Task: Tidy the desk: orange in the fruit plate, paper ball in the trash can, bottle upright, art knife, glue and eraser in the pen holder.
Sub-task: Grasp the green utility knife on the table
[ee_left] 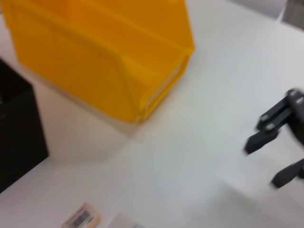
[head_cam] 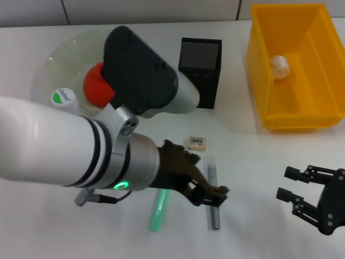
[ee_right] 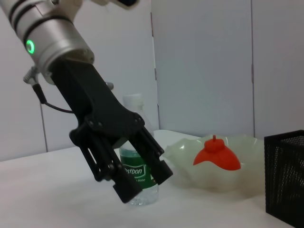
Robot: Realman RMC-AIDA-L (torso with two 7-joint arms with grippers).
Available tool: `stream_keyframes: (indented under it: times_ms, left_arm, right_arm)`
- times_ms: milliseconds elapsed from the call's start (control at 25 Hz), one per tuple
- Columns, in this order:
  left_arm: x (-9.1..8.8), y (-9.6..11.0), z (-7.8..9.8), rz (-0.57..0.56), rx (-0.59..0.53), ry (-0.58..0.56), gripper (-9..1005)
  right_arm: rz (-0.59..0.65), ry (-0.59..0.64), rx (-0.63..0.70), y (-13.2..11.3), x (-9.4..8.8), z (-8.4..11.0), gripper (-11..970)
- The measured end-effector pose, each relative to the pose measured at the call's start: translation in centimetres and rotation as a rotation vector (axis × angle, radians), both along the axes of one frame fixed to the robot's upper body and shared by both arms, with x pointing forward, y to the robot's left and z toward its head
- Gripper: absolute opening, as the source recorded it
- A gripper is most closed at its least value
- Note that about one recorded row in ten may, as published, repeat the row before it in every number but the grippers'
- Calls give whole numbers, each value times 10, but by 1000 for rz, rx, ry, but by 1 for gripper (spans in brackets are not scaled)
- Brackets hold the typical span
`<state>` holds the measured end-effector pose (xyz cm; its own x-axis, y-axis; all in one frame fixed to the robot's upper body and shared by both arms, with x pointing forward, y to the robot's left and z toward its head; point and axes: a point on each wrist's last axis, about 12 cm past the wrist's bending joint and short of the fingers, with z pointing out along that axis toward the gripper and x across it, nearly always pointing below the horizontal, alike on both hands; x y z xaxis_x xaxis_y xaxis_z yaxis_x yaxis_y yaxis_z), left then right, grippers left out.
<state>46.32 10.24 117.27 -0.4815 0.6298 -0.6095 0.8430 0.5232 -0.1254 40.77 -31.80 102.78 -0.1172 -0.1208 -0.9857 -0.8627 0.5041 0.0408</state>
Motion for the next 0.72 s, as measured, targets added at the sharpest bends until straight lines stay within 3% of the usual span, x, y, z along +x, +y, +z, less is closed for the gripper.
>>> stream_keyframes:
  times_ms: [200,440,720]
  left_arm:
    - [6,-1,-5,23,-17,1,740]
    - [21,8,-24,57,103,-21,738]
    - [32,2,-32,30,156,-7,736]
  right_arm:
    - [-11,12,-8,2,4,-5,420]
    - [-3,6,-9,6,8,-5,420]
    - [-17,16,-26,6,10,-7,421]
